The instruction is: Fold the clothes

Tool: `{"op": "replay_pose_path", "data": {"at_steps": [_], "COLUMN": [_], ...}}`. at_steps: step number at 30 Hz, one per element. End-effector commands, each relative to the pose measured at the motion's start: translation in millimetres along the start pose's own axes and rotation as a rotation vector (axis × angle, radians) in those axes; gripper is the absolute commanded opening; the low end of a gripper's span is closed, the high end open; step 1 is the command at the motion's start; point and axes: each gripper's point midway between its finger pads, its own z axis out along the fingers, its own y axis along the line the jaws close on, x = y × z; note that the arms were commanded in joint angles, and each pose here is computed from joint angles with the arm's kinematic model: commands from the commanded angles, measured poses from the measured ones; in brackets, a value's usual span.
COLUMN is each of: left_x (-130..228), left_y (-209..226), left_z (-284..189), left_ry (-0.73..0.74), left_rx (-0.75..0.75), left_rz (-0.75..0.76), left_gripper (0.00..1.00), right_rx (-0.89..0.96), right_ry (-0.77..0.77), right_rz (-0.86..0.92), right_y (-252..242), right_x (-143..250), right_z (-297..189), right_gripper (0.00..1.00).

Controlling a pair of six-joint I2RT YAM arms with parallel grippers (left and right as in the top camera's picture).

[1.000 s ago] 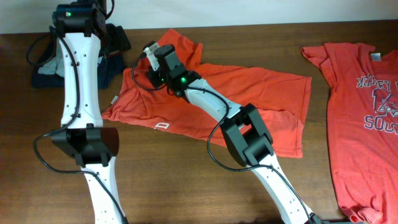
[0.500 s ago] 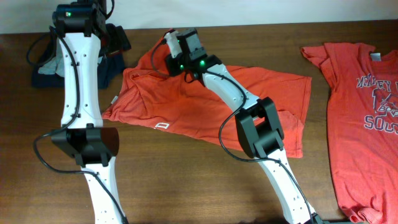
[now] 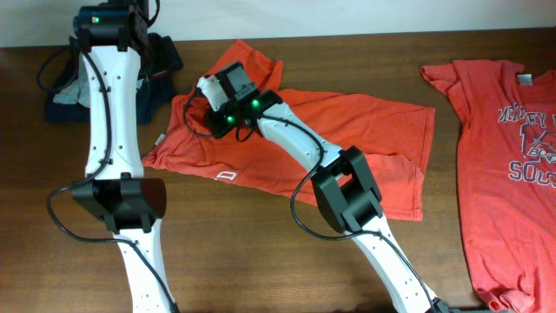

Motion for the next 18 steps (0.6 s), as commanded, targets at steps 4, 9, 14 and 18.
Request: {"op": "replay_pose_path", "data": {"at_steps": [4, 9, 14, 18], "left_x": [0.0, 0.2, 0.0, 0.0], "left_y": [-2.4, -2.8, -2.4, -2.4], "left_z": [-2.7, -2.8, -2.7, -2.7], "left_ry": [-0.004, -0.004, -0.004, -0.004], "left_rx": [0.008, 0.009, 0.008, 0.008], "left_rz": [0.0, 0.001, 0.0, 0.0], "left_gripper": [0.99, 0.99, 0.99, 0.99], "right_rx": [0.039, 0.039, 0.091, 0.113], "right_ry": [-0.006, -0.042, -0.136, -0.26], "right_rz": [-0.01, -0.026, -0.061, -0.085], "right_y": [-13.8, -22.1, -31.2, -42.8], "right_x": [12.6, 16.1, -7.1, -37.8], "right_z": [23.3, 40.9, 38.5, 27.0], "right_gripper": [0.04, 0.04, 0.04, 0.03]}}
